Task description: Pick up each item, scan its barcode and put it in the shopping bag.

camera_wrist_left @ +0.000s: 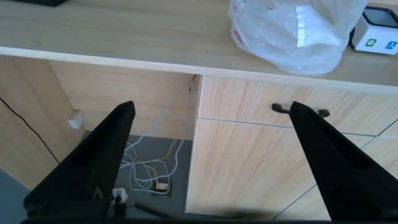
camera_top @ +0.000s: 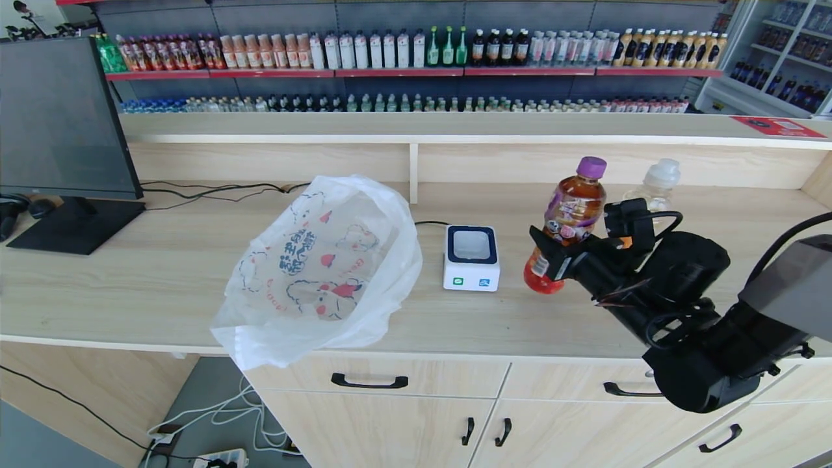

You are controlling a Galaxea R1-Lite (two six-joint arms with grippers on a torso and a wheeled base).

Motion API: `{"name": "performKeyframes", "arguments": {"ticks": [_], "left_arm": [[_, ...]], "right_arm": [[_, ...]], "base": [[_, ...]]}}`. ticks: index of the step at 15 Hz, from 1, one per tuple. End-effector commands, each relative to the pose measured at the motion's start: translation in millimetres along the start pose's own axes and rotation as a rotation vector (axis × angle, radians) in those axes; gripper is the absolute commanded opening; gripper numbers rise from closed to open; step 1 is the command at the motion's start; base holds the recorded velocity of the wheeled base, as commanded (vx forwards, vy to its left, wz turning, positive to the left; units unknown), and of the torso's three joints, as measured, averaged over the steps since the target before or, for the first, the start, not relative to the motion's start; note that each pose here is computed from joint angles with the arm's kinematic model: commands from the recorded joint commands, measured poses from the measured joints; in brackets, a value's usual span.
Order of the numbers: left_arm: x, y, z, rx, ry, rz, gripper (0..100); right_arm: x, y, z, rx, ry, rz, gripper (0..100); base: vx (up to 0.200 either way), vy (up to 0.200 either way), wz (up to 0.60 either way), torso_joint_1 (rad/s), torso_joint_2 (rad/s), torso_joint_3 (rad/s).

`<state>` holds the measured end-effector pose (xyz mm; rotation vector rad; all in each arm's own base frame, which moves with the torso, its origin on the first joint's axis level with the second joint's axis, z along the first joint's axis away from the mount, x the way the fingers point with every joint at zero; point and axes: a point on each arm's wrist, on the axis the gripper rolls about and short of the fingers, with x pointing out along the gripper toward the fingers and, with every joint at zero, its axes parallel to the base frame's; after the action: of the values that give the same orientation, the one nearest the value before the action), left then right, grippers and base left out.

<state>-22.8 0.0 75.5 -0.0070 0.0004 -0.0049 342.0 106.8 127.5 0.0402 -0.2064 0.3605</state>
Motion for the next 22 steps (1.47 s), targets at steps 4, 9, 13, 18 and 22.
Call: {"name": "performKeyframes", "arguments": {"ticks": [4, 9, 13, 18, 22], "left_arm": [[0.0, 0.0, 0.0, -0.001, 0.0, 0.0, 100], [0.0, 0.0, 0.0, 0.001, 0.0, 0.0, 100], [-0.1, 0.0, 0.4, 0.001, -0.002, 0.0, 100], [0.0, 0.0, 0.0, -0.001, 0.0, 0.0, 100], [0.0, 0.0, 0.0, 0.001, 0.0, 0.0, 100]], "right_arm": [[-30.4, 50.5, 24.3, 0.035, -0.005, 0.146, 0], [-68.1, 88.6, 57.2, 0.194, -0.035, 0.289, 0], [-88.3, 115.8, 79.1, 0.26, -0.079, 0.407, 0], [-111.8, 143.2, 104.0, 0.379, -0.121, 0.547, 0], [-128.9, 141.3, 120.8, 0.486, -0.142, 0.589, 0]], "base": [[0.0, 0.0, 0.0, 0.0, 0.0, 0.0], [0.0, 0.0, 0.0, 0.0, 0.0, 0.0], [0.0, 0.0, 0.0, 0.0, 0.0, 0.0], [0.0, 0.0, 0.0, 0.0, 0.0, 0.0], [0.0, 0.0, 0.0, 0.0, 0.0, 0.0]]}}
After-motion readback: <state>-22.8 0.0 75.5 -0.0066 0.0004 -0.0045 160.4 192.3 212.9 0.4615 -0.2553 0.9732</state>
